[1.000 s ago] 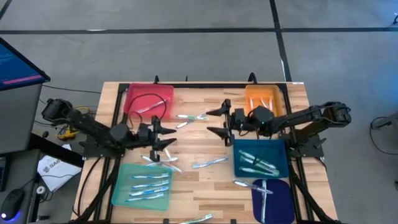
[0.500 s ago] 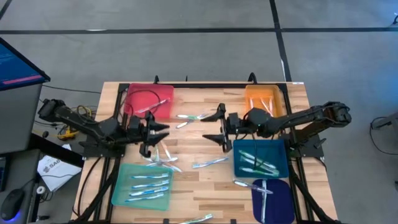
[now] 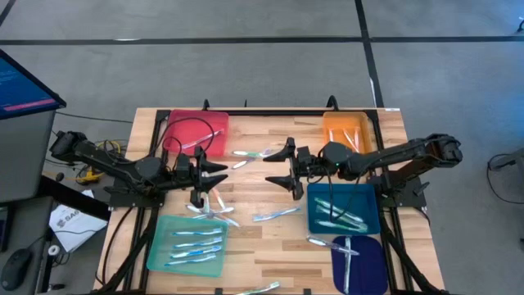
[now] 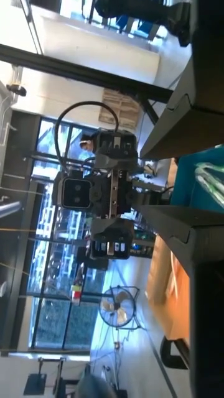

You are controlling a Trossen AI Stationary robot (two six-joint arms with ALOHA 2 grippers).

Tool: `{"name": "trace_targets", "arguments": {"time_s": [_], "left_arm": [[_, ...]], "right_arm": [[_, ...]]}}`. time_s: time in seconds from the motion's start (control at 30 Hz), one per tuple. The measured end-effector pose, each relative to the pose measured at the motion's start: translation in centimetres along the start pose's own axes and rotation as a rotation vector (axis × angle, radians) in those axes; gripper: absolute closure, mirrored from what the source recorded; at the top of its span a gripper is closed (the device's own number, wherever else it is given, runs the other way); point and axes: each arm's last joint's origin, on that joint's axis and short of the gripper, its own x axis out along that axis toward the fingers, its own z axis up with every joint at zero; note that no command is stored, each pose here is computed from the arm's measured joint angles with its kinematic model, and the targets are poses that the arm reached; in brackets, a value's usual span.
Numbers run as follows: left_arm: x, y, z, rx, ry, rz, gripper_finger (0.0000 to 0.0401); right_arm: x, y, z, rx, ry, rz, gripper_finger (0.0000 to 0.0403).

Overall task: Pick & Place Toothbrushes
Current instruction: Put the violet toothbrush into the pink bin

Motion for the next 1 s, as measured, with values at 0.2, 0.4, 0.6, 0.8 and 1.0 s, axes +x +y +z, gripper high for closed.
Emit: {"name": "trace_targets", "arguments": {"time_s": [0.2, 0.4, 0.6, 0.8, 1.0], "left_arm": [[0.0, -0.1, -0.04, 0.001, 0.006, -0.034, 0.0279], [-0.01, -0.11, -0.21, 0.01, 0.023, -0.041, 0.0276], [-0.01, -0.1, -0.3, 0.014, 0.032, -0.04, 0.0279], [-0.01, -0.1, -0.34, 0.014, 0.036, -0.04, 0.0277], [0.03, -0.09, -0.71, 0.034, 0.085, -0.058, 0.0281]], "right_arm": [[0.0, -0.05, -0.07, -0.012, 0.007, -0.002, 0.0117], [-0.01, -0.08, -0.27, -0.025, 0.029, -0.004, 0.0117], [-0.02, -0.21, -0.3, -0.02, 0.034, -0.009, 0.0117], [-0.02, -0.18, -0.3, -0.018, 0.033, -0.008, 0.0117], [-0.03, -0.2, -0.42, -0.016, 0.047, -0.009, 0.0117]]}}
